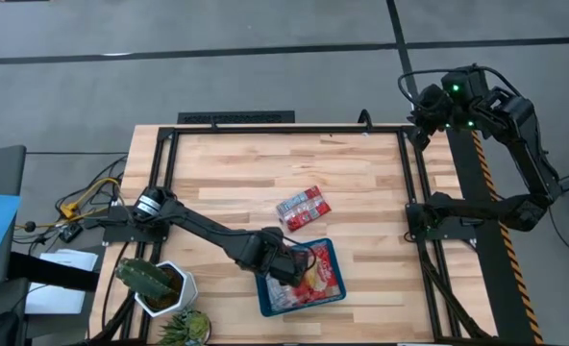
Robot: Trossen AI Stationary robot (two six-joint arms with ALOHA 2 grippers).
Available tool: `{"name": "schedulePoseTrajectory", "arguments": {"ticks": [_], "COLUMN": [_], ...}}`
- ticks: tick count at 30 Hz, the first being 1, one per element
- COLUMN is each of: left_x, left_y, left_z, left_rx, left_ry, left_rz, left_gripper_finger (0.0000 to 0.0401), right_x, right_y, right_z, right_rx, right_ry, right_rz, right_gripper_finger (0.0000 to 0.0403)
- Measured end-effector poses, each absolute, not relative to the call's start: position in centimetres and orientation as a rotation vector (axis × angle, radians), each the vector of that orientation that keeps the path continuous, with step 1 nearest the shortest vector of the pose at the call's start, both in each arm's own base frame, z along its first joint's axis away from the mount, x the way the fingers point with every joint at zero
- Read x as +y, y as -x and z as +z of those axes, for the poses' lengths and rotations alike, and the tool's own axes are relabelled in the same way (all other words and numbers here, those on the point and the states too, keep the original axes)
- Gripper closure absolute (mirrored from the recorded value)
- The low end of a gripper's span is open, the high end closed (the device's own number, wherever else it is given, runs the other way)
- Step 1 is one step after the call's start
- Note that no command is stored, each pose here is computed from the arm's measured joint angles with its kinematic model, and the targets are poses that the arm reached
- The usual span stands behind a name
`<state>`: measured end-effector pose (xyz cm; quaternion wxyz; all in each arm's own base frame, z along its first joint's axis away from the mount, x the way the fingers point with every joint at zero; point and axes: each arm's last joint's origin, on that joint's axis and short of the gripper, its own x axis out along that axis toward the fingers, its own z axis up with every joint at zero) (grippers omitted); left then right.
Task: Sort popcorn bags into baskets
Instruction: Put the popcorn bag into the blue bin
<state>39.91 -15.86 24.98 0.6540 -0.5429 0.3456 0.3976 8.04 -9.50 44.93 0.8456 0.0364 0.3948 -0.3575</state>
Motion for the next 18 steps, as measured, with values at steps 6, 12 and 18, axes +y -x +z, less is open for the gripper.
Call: {"name": "schedulePoseTrajectory", "arguments": {"ticks": [6,12,18], "left_x": [-16.1,-15.9,-12.4], "left_y": [-40.3,-41.7,-42.9], "left_z": [25.2,26.4,26.4], "left_rx": [0.784,0.615,0.536], "left_ry": [1.265,1.207,0.989], "left_rz": [0.848,0.731,0.785], "left_gripper_finger": [0.0221,0.0253,0.0315], "right_x": [-9.5,-9.5,-9.5], "right_y": [-8.0,-8.0,-8.0], "right_z": [44.9,44.9,44.9], "right_rx": [0.834,0.833,0.833], "right_ry": [-0.072,-0.07,-0.069], "right_rz": [-0.752,-0.752,-0.751], "right_gripper_finger": [0.0295,0.0295,0.0295]}}
